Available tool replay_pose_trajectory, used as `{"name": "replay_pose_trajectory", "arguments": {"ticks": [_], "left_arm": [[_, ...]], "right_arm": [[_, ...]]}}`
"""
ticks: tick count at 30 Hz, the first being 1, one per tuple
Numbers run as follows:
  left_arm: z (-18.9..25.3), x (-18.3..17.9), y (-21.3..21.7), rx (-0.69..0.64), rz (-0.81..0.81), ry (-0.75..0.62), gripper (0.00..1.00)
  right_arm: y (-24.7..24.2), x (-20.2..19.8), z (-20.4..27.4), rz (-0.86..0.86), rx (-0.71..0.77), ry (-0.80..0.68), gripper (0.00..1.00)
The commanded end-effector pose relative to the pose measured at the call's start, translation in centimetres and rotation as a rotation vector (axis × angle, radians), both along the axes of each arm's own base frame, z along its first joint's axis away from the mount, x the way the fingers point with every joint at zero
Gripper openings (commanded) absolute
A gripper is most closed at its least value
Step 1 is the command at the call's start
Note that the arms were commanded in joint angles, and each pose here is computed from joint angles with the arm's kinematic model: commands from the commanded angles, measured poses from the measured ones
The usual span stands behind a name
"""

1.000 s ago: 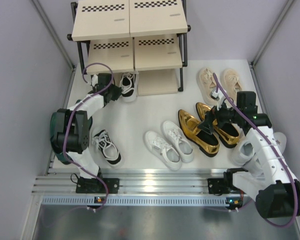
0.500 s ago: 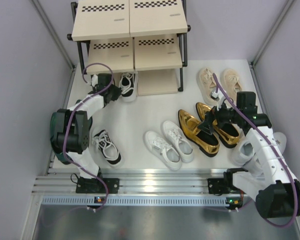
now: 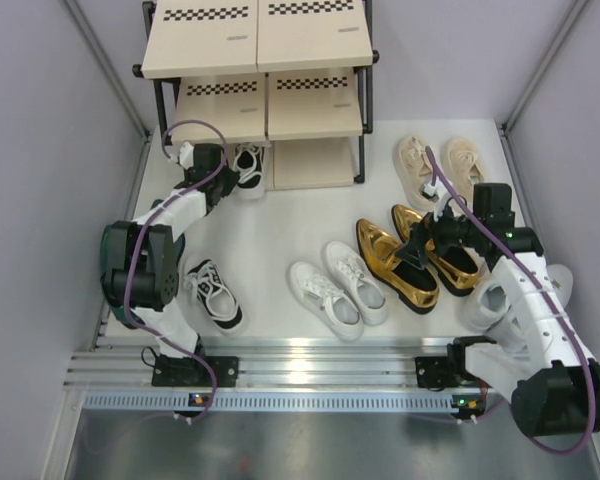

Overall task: Place and organize the shoes onto the shoe shelf
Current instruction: Adjust the shoe at the shoe shelf.

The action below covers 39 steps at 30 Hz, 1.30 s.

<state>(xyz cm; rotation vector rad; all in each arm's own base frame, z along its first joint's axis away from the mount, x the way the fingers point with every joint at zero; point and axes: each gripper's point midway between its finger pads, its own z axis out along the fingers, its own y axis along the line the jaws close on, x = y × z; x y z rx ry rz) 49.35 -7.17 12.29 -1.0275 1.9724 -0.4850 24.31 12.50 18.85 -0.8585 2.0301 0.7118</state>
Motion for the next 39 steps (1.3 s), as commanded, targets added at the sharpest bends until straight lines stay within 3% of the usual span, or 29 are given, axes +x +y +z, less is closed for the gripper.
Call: {"name": "replay_pose_trajectory", "arguments": {"ticks": [1,15,30,39], "left_arm": [[8.9,2.8,0.1,0.014,-0.003,-0.268,0.00],[7.9,3.1,0.9,0.063,0.016,-0.252,0.00],[6.8,3.7,0.6,0.024,0.031,-0.273,0.00],[4.2,3.5,0.1,0.025,-0.009,-0.219,0.11]], "right_arm": [[-0.1,0.2,0.7,0.004,0.006,-0.043,0.99],[0.0,0.2,0.7,0.007,0.008,-0.042,0.99],[-0.1,0.2,0.7,0.009,0.002,-0.045,0.99],[-0.2,0.1,0.6,0.009,0.000,-0.041,0.99]]}}
